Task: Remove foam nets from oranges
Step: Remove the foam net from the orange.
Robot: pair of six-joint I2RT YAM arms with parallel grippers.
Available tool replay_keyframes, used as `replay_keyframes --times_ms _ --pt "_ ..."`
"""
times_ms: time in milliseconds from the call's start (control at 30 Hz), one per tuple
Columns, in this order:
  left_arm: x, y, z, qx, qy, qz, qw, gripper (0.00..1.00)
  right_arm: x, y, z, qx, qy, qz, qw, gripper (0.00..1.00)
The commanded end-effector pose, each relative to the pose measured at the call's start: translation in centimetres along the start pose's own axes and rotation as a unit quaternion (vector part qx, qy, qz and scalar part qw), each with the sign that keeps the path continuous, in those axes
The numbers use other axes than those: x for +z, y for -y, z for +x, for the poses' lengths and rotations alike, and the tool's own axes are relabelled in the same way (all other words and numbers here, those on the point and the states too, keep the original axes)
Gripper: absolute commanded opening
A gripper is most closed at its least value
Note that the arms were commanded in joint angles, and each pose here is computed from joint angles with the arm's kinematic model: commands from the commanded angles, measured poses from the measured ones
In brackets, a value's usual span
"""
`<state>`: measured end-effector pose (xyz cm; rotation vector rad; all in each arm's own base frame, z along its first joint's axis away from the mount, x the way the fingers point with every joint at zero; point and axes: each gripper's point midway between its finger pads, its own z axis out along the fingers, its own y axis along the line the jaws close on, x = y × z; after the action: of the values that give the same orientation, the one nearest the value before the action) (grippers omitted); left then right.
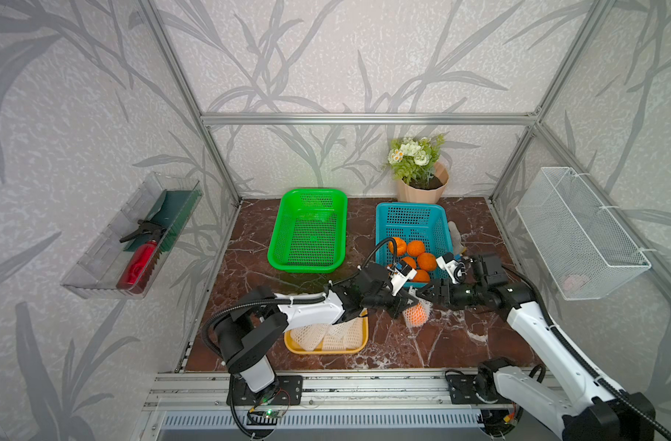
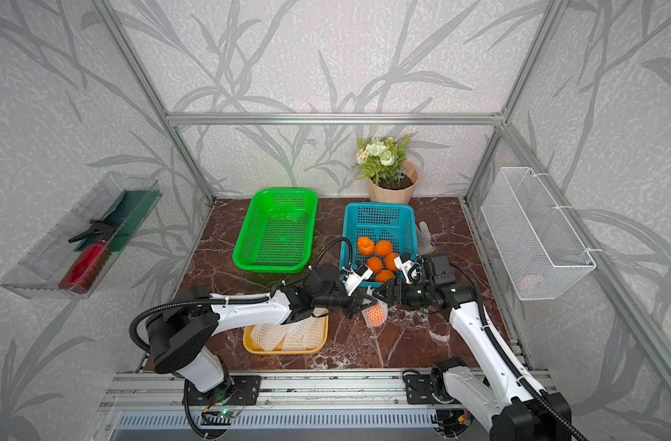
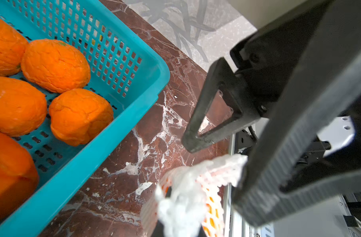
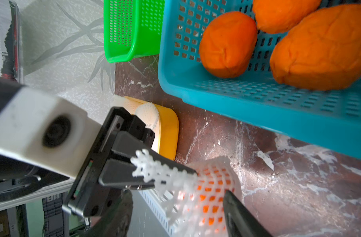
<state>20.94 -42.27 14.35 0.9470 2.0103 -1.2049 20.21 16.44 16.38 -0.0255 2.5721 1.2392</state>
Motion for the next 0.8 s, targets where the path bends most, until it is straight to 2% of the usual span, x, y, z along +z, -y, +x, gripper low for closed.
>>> replay_keyframes --times_ms 0,233,467,667,767 --pt "-0.2 0.2 -1.7 0.002 0.03 -0.008 1.0 0.0 -0.1 0.6 1.8 0.001 -0.018 0.003 1.0 0.69" --pt "0.2 -0.1 -1.8 -0.021 0.036 -0.006 0.999 0.0 0.5 2.5 2.4 -0.008 0.001 0.027 1.0 0.64" --pt "0.4 0.4 -1.6 -0.034 0.034 0.009 0.999 0.0 1.4 3.7 1.7 -0.006 0.016 0.041 0.999 0.52" --pt "0.9 0.7 -1.0 -0.045 0.025 0.014 0.999 0.0 1.6 3.0 0.6 -0.017 0.028 0.025 0.999 0.44" --pt "1.0 0.5 -1.0 -0.048 0.027 0.009 0.998 0.0 1.8 2.7 0.7 -0.018 0.02 0.011 1.0 0.36"
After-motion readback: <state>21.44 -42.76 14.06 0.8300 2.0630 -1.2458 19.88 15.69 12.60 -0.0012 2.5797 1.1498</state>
